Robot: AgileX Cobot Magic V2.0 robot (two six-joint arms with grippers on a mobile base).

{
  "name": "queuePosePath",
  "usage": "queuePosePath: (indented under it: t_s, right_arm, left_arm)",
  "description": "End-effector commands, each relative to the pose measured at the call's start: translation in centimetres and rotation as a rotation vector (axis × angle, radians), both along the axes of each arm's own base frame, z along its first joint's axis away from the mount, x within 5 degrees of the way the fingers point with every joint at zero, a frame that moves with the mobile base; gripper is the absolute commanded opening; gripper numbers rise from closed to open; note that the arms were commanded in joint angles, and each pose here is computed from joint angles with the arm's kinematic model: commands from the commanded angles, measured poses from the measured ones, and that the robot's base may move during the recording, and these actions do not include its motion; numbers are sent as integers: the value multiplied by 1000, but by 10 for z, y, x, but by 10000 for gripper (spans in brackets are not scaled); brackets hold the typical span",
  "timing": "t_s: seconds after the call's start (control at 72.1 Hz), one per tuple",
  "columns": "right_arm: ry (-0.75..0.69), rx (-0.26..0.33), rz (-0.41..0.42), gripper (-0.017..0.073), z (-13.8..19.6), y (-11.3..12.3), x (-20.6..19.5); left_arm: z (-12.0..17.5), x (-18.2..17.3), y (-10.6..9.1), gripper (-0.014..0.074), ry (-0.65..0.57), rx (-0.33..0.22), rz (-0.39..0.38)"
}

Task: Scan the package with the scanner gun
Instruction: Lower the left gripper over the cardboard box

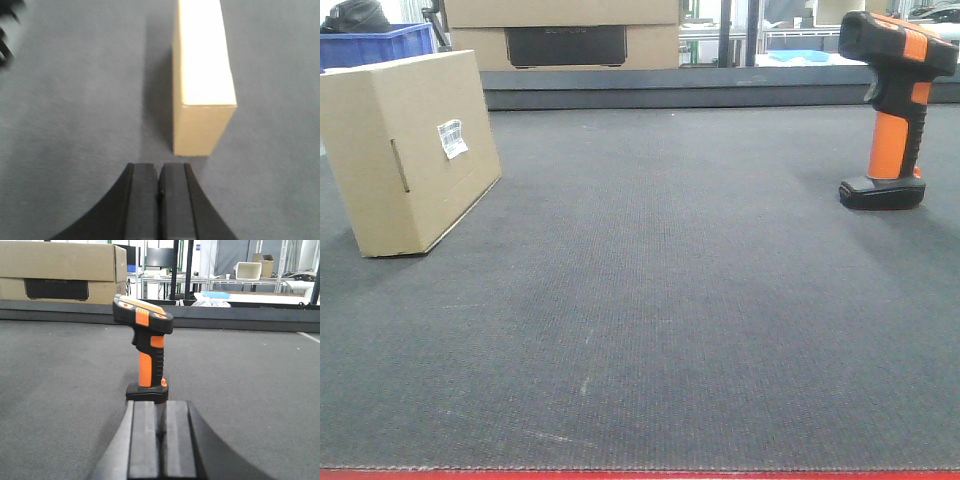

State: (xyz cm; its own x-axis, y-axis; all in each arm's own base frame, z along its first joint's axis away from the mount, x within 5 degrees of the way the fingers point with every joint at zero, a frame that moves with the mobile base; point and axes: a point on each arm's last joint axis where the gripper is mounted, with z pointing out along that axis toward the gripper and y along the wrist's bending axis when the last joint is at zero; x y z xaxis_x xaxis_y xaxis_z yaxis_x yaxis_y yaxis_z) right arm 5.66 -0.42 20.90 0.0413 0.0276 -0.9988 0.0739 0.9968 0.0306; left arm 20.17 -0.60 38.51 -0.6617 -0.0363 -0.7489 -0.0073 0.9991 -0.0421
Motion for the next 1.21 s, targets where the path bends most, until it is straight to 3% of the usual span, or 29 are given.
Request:
queuePosePath:
  t_s: [0.0,0.319,0.402,0.61,0.763,1.026,1.123,1.192]
  right_arm:
    - [-20,-3,-5,-169,2,0,0]
    - [-20,-3,-5,-169,2,0,0]
    - [-20,-3,-5,-169,2,0,0]
    - [-20,-3,-5,-169,2,0,0]
    - [-20,-3,-5,-169,2,0,0]
    - [-20,-3,-5,-169,2,0,0]
    - [-20,-3,-5,-169,2,0,0]
    - [-20,-3,-5,-169,2,0,0]
  left_arm:
    - [9,24,-7,-111,39,-23,-7]
    - [22,110,-16,-111,139,-20,49]
    - [20,123,-20,-111,172,-50,43]
    - [11,143,-34,-111,222,-52,9]
    - [5,156,-49,-111,227,30,-8]
    - [0,170,-51,-105,178,-5,18]
    - [-2,172,-52,-1,177,-7,17]
    - [-3,173,-52,148,180,-7,17]
